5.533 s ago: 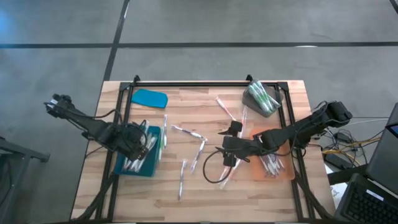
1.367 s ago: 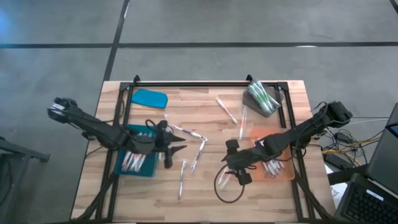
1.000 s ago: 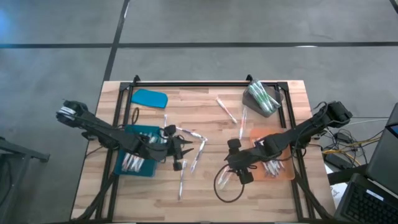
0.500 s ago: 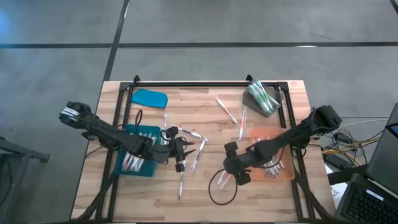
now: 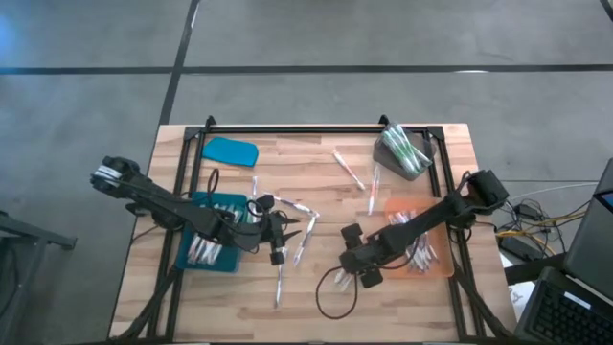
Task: Pick & Place Toothbrushes
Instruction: Put the orange toothbrush into the blue bin
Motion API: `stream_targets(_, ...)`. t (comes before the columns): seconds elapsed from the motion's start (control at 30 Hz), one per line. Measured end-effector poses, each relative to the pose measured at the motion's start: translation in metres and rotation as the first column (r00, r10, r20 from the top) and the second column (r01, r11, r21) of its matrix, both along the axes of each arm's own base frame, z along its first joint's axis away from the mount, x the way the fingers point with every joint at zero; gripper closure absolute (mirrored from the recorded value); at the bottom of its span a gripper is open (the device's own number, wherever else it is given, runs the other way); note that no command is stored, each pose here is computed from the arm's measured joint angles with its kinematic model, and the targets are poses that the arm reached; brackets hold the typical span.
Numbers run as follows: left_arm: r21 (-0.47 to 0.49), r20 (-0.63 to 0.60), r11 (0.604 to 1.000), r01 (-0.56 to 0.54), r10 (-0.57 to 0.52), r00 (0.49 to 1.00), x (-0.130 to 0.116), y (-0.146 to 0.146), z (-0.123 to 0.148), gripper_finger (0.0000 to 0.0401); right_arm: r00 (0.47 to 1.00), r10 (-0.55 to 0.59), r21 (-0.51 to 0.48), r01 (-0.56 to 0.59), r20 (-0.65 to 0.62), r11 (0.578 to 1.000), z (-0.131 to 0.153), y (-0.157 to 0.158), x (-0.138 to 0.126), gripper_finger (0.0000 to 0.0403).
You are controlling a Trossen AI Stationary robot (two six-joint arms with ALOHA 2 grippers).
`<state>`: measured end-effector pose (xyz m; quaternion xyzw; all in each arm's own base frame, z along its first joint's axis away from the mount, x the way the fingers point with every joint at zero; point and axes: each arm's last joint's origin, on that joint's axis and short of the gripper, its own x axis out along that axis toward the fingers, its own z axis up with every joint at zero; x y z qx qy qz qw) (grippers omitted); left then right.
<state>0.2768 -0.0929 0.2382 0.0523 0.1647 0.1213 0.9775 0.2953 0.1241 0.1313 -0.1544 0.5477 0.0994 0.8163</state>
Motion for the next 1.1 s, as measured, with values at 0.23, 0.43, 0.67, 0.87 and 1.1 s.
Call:
stream_targets(0.23, -0.001, 0.002, 1.0, 0.0, 0.0, 1.0, 0.0, 0.0, 0.0, 0.0277, 1.0, 0.024, -0.009, -0.024, -0.008, 1.0, -0.003, 0.002, 0.004, 0.0264)
stream_targets(0.43, -0.001, 0.003, 1.0, 0.0, 0.0, 1.0, 0.0, 0.0, 0.0, 0.0277, 0.998, 0.056, -0.013, -0.056, 0.003, 0.998, 0.0, 0.003, 0.006, 0.0322)
stream_targets(0.67, -0.002, 0.003, 1.0, 0.0, 0.0, 1.0, 0.0, 0.0, 0.0, 0.0277, 0.995, 0.104, -0.037, -0.104, 0.007, 0.994, 0.001, 0.003, 0.007, 0.0372)
stream_targets(0.87, -0.002, 0.002, 1.0, 0.0, 0.0, 1.0, 0.0, 0.0, 0.0, 0.0277, 0.992, 0.127, -0.142, -0.122, 0.023, 0.982, 0.001, 0.001, 0.008, 0.0372)
stream_targets(1.1, -0.004, 0.0, 1.0, -0.002, 0.002, 1.0, 0.0, 0.0, 0.0, 0.0277, 0.99, -0.014, -0.188, 0.041, 0.141, 0.981, 0.016, -0.003, 0.011, 0.0372)
